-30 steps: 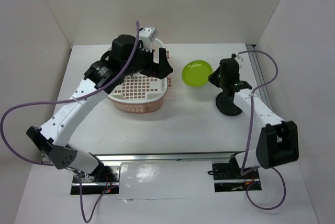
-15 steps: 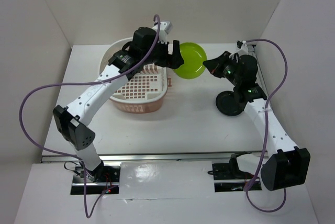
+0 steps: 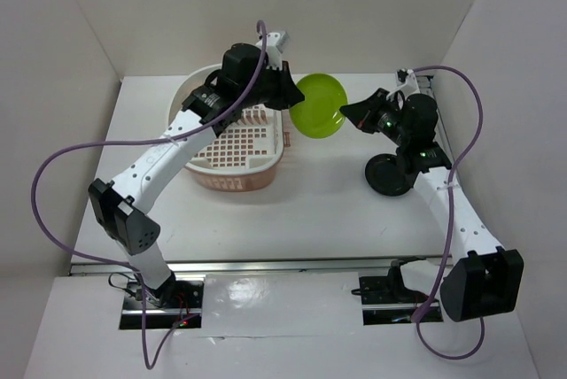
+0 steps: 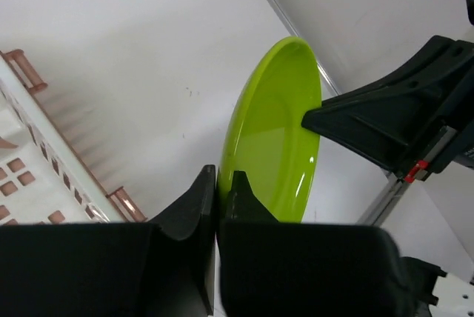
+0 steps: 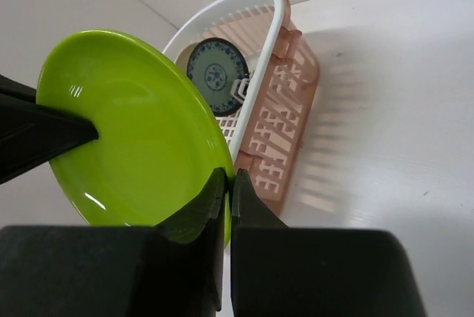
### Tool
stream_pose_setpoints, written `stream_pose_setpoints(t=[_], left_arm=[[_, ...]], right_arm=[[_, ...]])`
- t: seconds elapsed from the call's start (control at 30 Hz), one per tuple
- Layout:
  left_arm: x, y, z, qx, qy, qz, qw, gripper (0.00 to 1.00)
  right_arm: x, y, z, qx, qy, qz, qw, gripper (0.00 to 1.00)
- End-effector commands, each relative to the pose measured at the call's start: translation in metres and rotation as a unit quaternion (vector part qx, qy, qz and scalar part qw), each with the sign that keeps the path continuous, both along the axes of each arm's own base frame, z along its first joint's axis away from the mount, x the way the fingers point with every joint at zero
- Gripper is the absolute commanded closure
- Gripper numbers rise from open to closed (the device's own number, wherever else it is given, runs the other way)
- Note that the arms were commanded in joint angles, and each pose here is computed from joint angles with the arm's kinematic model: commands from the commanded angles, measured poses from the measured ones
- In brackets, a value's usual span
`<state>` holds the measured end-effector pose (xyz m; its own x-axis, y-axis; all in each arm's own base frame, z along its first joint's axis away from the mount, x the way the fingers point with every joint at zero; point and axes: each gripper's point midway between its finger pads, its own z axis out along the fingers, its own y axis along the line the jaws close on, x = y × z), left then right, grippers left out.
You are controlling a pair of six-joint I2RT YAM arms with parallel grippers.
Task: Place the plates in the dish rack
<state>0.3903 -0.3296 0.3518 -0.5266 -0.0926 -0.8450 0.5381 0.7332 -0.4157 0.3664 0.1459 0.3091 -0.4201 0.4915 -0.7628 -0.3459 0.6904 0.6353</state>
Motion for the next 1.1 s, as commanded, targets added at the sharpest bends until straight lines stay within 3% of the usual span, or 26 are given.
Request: stream_pose_setpoints(t=[0.0, 0.03, 0.1, 0.13, 0.33, 0.47, 0.63, 0.73, 0.97, 1.07], left_arm=[[0.011, 0.010, 0.011, 0.014, -0.038, 0.028, 0.999, 1.00], [0.014, 0.013, 0.011, 0.014, -0.038, 0.032, 0.999, 1.00], [0.017, 0.018, 0.015, 0.018, -0.043, 0.049, 0.998, 1.00], [0.022, 0.027, 0.017, 0.026, -0.046, 0.075, 0.996, 1.00], [0.054, 0.084, 0.020, 0.133, -0.091, 0.216, 0.963, 1.00], [0.069, 0.141, 0.030, 0.213, -0.128, 0.348, 0.904, 1.00], [0.083, 0.166, 0.022, 0.268, -0.133, 0.430, 0.852, 1.00], [0.090, 0.183, 0.011, 0.319, -0.130, 0.483, 0.805, 1.00], [0.113, 0.190, -0.014, 0.362, -0.123, 0.522, 0.762, 1.00], [0.120, 0.198, -0.020, 0.365, -0.117, 0.525, 0.760, 1.00]], right_arm=[[-0.008, 0.011, 0.038, 0.012, -0.068, 0.032, 0.997, 0.98], [-0.006, 0.012, 0.035, 0.012, -0.064, 0.032, 0.997, 0.83], [-0.005, 0.010, 0.031, 0.010, -0.055, 0.024, 0.998, 0.15], [-0.002, 0.007, 0.031, 0.009, -0.055, 0.014, 0.998, 0.00], [0.003, 0.002, 0.010, -0.009, -0.019, -0.010, 1.000, 0.00], [0.005, 0.002, -0.003, -0.018, 0.000, -0.009, 1.000, 0.00], [0.006, 0.007, -0.015, -0.019, 0.015, 0.000, 1.000, 0.00], [0.004, 0.013, -0.019, -0.019, 0.019, 0.014, 1.000, 0.00], [-0.001, 0.022, -0.036, -0.019, 0.043, 0.040, 0.998, 0.00], [-0.006, 0.028, -0.040, -0.021, 0.045, 0.055, 0.997, 0.00]])
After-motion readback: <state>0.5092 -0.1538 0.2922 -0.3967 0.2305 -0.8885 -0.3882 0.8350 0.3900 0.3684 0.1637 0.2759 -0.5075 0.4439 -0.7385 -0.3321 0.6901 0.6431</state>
